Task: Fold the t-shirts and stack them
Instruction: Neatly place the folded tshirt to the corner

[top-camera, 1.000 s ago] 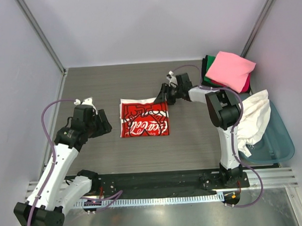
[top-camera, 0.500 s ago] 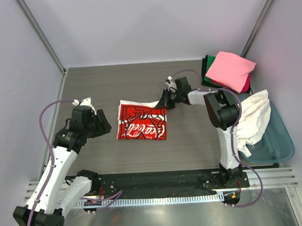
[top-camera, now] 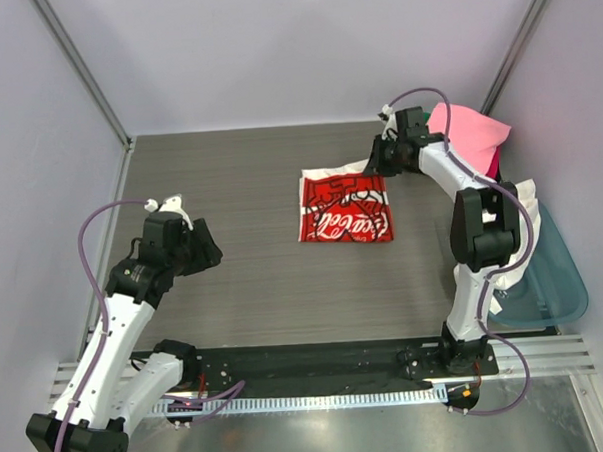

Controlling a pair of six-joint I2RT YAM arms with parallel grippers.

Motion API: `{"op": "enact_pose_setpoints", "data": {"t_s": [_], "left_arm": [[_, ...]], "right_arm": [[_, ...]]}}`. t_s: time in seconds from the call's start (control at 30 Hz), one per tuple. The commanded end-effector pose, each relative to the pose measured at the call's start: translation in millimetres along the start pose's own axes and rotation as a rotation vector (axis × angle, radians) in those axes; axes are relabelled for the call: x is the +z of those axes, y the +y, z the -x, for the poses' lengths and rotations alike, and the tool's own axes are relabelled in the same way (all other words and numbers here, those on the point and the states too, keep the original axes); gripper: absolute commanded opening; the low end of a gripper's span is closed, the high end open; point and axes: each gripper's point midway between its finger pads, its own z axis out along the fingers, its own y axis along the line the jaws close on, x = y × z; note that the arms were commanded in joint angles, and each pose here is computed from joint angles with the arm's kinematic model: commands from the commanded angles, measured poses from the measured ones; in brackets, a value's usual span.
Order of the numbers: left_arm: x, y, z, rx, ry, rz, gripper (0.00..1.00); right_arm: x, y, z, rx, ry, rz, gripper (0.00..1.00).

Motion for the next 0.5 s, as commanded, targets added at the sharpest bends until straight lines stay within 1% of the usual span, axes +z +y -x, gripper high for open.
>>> {"op": "enact_pose_setpoints", "data": {"t_s": [0.0, 0.07, 0.2, 0.47], "left_arm": [[0, -5, 6, 0.002, -0.027, -0.023, 0.58], [1, -5, 6, 0.002, -0.029, -0.024, 0.58], [2, -5, 6, 0.002, -0.023, -0.021, 0.57], [10, -5, 0, 0.005, 0.018, -0.015, 0.57]], "right_arm": [[-48, -5, 42, -0.121, -0.106, -0.100, 0.01], [-65, -18, 60, -0.136, -0.156, -0.160, 0.01], [-98, -25, 90, -0.160, -0.255, -0.213, 0.01], [-140, -30, 129, -0.179, -0.365, -0.246, 0.01]]}}
